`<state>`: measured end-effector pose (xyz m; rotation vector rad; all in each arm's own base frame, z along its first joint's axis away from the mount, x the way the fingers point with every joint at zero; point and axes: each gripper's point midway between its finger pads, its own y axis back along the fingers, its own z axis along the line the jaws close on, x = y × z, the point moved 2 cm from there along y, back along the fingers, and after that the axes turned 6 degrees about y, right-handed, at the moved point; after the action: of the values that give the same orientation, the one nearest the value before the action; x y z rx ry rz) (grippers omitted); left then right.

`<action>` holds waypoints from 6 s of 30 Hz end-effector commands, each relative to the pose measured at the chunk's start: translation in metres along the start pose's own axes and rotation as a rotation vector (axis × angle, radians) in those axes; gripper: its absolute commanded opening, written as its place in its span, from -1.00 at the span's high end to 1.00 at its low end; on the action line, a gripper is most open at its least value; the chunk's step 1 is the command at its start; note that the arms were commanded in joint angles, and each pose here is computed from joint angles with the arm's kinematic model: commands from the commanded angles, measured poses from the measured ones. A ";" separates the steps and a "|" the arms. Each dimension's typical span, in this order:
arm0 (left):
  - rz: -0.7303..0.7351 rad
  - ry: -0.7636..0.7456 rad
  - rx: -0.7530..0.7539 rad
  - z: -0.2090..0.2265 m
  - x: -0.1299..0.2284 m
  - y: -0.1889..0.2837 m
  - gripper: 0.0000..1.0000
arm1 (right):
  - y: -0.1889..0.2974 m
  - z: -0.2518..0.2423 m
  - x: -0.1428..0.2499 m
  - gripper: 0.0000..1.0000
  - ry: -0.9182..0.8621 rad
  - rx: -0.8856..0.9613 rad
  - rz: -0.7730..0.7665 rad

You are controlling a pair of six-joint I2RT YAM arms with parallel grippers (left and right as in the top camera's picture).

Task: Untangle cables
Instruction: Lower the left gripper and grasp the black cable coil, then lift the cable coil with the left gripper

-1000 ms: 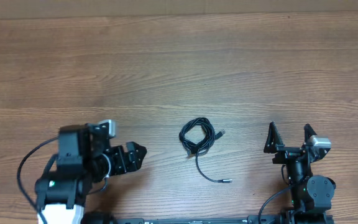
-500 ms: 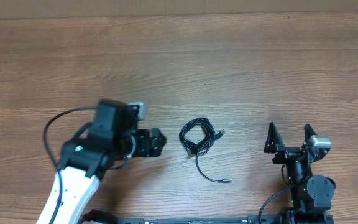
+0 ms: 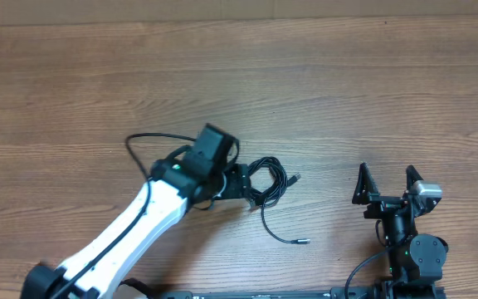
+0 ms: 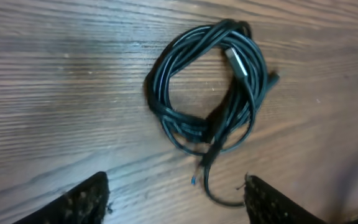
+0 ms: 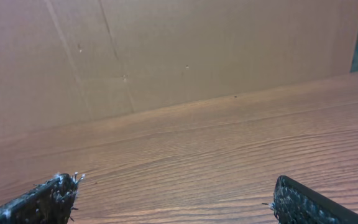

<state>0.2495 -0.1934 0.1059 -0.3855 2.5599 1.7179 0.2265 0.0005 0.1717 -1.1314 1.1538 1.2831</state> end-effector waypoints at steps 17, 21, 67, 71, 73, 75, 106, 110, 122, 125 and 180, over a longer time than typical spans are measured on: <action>0.029 0.255 -0.185 0.026 -0.007 -0.095 -0.07 | -0.001 -0.002 0.003 -1.00 0.001 0.010 0.002; 0.044 0.258 -0.181 0.026 -0.005 -0.098 0.49 | -0.001 -0.002 0.003 -1.00 0.002 0.010 0.002; -0.004 -0.109 -0.324 0.093 -0.043 -0.015 0.00 | -0.001 -0.002 0.003 -1.00 0.001 0.010 0.002; 0.081 -0.121 -0.327 0.100 -0.029 -0.027 -0.03 | -0.001 -0.002 0.003 -0.99 0.001 0.010 0.002; 0.131 -0.111 -0.314 0.102 -0.019 -0.035 -0.03 | -0.001 -0.002 0.003 -1.00 0.001 0.010 0.002; 0.174 -0.101 -0.308 0.105 -0.011 -0.044 0.00 | -0.001 -0.002 0.003 -1.00 0.001 0.010 0.002; 0.077 -0.143 -0.239 0.068 -0.042 0.020 0.92 | -0.001 -0.002 0.003 -1.00 0.001 0.010 0.002; 0.059 -0.189 -0.227 0.061 -0.043 0.043 0.92 | -0.001 -0.002 0.003 -1.00 0.001 0.010 0.002; 0.006 0.209 -0.107 0.037 -0.045 0.058 0.91 | -0.001 -0.002 0.003 -1.00 0.001 0.010 0.002; 0.027 0.518 -0.150 0.045 -0.037 0.047 0.92 | -0.001 -0.002 0.003 -1.00 0.001 0.010 0.002; 0.126 0.085 -0.323 0.103 -0.009 -0.065 0.92 | -0.001 -0.002 0.003 -1.00 0.001 0.010 0.002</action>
<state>0.2683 -0.1265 0.0180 -0.3177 2.4191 2.1610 0.2265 0.0006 0.1716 -1.1314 1.1539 1.2837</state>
